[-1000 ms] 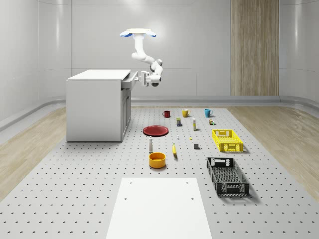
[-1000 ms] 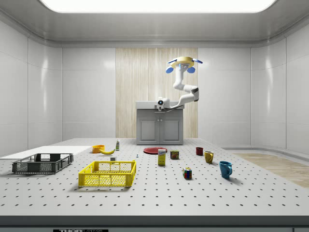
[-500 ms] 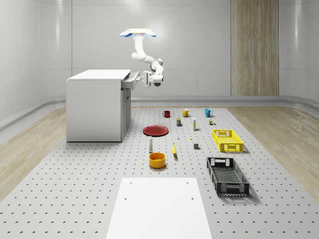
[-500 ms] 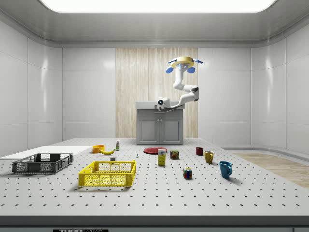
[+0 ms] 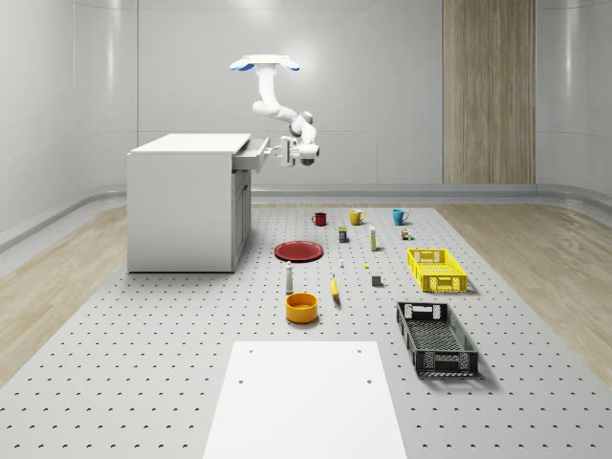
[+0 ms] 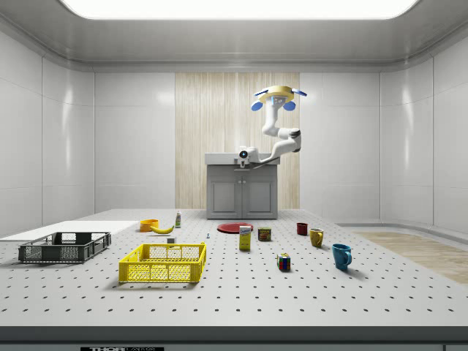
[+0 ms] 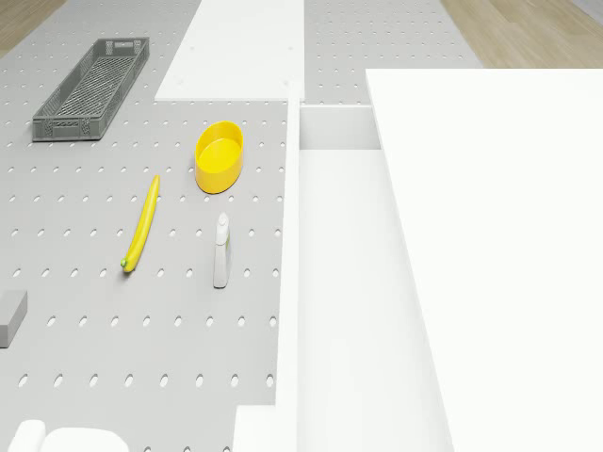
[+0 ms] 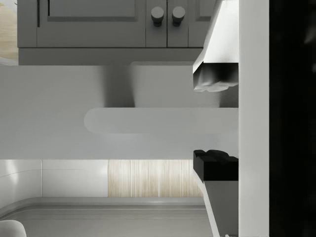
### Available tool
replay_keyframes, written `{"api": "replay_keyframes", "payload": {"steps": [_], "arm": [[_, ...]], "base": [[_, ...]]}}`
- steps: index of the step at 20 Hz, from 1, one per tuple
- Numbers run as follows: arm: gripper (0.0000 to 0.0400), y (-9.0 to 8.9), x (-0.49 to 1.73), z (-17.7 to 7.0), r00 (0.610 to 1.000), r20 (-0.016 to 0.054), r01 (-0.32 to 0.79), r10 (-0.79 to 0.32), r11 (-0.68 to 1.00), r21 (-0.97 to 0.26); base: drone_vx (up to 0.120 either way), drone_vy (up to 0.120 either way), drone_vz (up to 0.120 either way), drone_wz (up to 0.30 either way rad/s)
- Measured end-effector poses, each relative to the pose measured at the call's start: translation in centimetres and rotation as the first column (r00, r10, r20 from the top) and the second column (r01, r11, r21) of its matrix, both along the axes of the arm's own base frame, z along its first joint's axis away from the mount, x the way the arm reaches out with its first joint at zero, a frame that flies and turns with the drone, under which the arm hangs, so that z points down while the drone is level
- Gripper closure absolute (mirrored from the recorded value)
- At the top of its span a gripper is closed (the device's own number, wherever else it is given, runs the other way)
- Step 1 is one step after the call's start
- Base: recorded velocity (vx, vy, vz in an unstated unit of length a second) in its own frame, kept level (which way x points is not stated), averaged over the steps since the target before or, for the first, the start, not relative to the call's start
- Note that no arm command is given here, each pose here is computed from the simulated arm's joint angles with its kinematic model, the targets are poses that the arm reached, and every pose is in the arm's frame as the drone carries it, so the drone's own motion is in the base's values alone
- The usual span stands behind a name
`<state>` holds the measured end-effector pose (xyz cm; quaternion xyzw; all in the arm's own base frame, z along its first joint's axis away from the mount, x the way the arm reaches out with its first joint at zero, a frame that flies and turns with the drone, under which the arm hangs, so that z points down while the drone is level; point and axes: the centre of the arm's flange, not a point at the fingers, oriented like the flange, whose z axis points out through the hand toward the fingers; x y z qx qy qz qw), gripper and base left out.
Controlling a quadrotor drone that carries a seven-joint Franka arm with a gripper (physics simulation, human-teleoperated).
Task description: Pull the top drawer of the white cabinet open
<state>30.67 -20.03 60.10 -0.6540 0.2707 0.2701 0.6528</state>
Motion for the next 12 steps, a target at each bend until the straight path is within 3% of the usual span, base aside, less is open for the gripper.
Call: {"api": "replay_keyframes", "payload": {"steps": [5,12], "arm": [[0.0122,-0.87,0.01,0.0,1.0,0.0,0.0,0.0,1.0,0.0],[0.01,-1.23,0.02,0.0,1.0,-0.0001,0.0,0.0,1.0,0.0]], "base": [[0.0,0.0,0.0,0.0],[0.0,0.0,0.0,0.0]]}}
